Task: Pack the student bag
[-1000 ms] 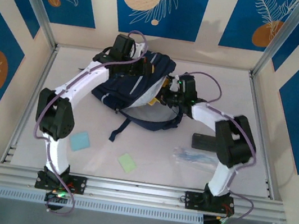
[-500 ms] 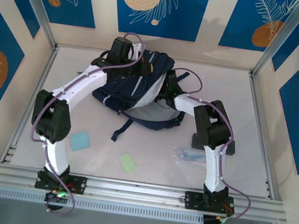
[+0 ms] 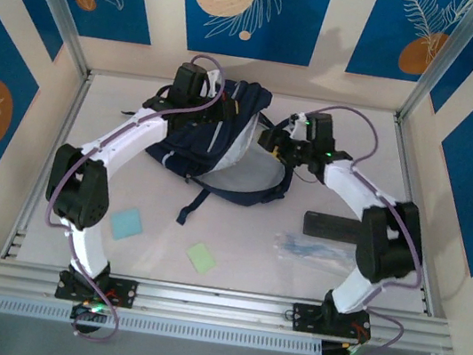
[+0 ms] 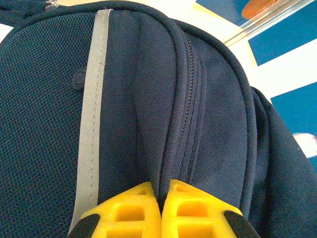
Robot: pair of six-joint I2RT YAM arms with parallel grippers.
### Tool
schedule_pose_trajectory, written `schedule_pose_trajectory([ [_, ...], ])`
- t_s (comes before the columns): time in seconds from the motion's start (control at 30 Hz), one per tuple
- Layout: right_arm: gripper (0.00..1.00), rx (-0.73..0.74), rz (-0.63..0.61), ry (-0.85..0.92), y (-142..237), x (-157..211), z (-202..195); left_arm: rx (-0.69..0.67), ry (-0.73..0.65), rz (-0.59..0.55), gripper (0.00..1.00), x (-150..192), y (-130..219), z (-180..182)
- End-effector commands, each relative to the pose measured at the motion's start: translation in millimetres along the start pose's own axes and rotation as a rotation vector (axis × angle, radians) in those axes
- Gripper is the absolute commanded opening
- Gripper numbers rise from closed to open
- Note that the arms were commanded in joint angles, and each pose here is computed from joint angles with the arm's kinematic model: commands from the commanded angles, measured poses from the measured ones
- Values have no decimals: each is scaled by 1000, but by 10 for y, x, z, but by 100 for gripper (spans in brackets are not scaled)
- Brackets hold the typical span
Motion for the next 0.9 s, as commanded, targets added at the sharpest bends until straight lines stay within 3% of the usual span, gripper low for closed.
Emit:
schedule_pose_trajectory([
  [0.0,73,130,101,71,294,363,-144,66,11,-60,1,-183,-27,-76],
  [0.07,94,180,54,90,485,337,-147,63,26,-35,12,-117,-83,-10],
  [0.1,99,185,18,88,574,306,-143,57,32,-25,20,-78,-101,29],
  [0.2,99,149,-82,36,819,162,-160,-2,26,-18,53,13,-77,211],
  [0.27,99,109,-115,-6,942,80,-177,-55,29,-19,64,82,-13,362],
  [0.37,99,40,-138,6,1040,10,-112,-135,46,-38,72,193,145,620],
  [0.6,99,115,-99,26,958,92,-88,-350,165,-134,80,494,627,1374],
  [0.63,99,119,-93,28,937,113,-72,-378,189,-150,85,541,697,1482],
  [0.87,99,127,-45,59,733,280,74,-496,313,-268,87,712,973,1983],
])
Point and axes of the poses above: each hand's point on the last joint's axis, 136 mm out from that joint toward the fingers, its own y axis back along the fingers, its own z axis along the line the jaws close on, x = y × z, the point moved 2 cm from there along y, back along the fingers, and after that the axes turned 15 degrees about y, right-handed, at the moved point
